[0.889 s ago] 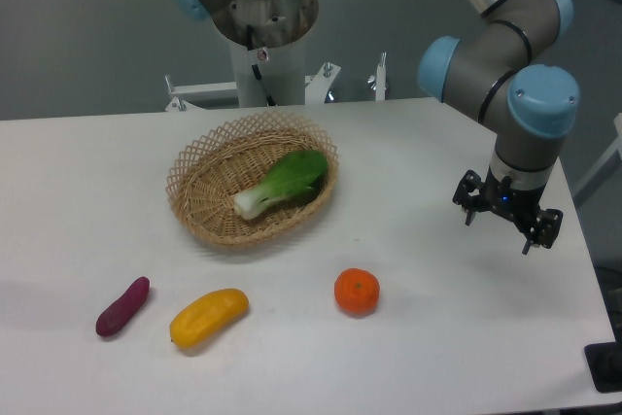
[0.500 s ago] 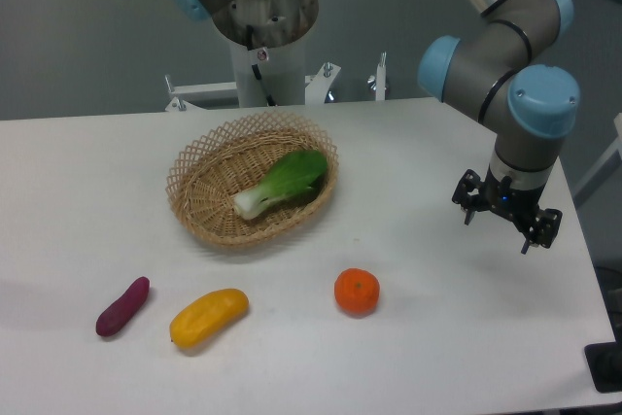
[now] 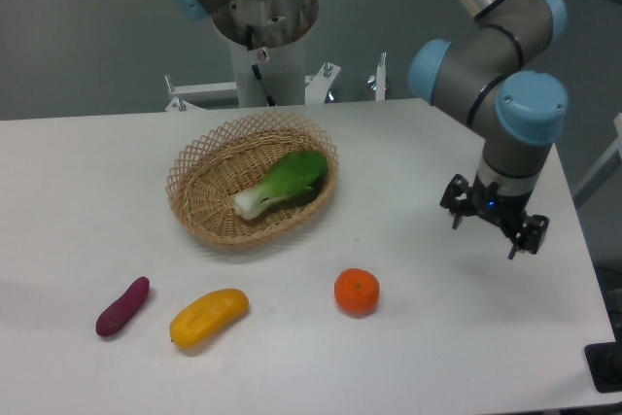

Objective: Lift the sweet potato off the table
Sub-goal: 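Move the open gripper across the table to above the purple sweet potato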

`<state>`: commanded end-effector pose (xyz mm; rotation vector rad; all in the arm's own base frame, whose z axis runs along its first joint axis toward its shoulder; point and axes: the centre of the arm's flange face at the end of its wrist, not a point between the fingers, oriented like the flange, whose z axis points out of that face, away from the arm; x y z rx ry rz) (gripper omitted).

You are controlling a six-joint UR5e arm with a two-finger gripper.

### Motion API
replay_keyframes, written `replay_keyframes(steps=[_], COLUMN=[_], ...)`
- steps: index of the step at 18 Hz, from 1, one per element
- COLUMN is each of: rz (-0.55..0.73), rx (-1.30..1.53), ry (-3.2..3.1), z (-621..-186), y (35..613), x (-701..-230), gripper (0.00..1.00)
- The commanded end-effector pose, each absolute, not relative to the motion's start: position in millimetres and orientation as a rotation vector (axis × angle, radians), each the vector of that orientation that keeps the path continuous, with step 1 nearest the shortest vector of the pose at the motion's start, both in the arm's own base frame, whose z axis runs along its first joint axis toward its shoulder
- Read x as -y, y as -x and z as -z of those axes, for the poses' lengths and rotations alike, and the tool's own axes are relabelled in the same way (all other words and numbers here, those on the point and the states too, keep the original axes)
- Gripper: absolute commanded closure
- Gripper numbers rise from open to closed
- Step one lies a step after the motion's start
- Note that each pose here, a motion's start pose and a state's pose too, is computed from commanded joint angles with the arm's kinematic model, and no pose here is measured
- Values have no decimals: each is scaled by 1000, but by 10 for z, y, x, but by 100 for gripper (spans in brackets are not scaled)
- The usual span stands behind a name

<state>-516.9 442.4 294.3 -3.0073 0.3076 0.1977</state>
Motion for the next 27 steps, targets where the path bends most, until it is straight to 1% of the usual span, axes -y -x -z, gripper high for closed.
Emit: replay_keyframes(steps=[3, 8, 15, 22, 27], rz=[-193, -145, -90, -49, -37], rx=[-238, -204, -52, -229, -375], ry=[3000, 3001, 2994, 3000, 2981], z=[-2986, -2900, -2817, -2625, -2623], y=[4892, 4245, 3436, 2548, 1798], x=[-4699, -5232, -5782, -6276, -6568], gripper=[0, 0, 0, 0, 0])
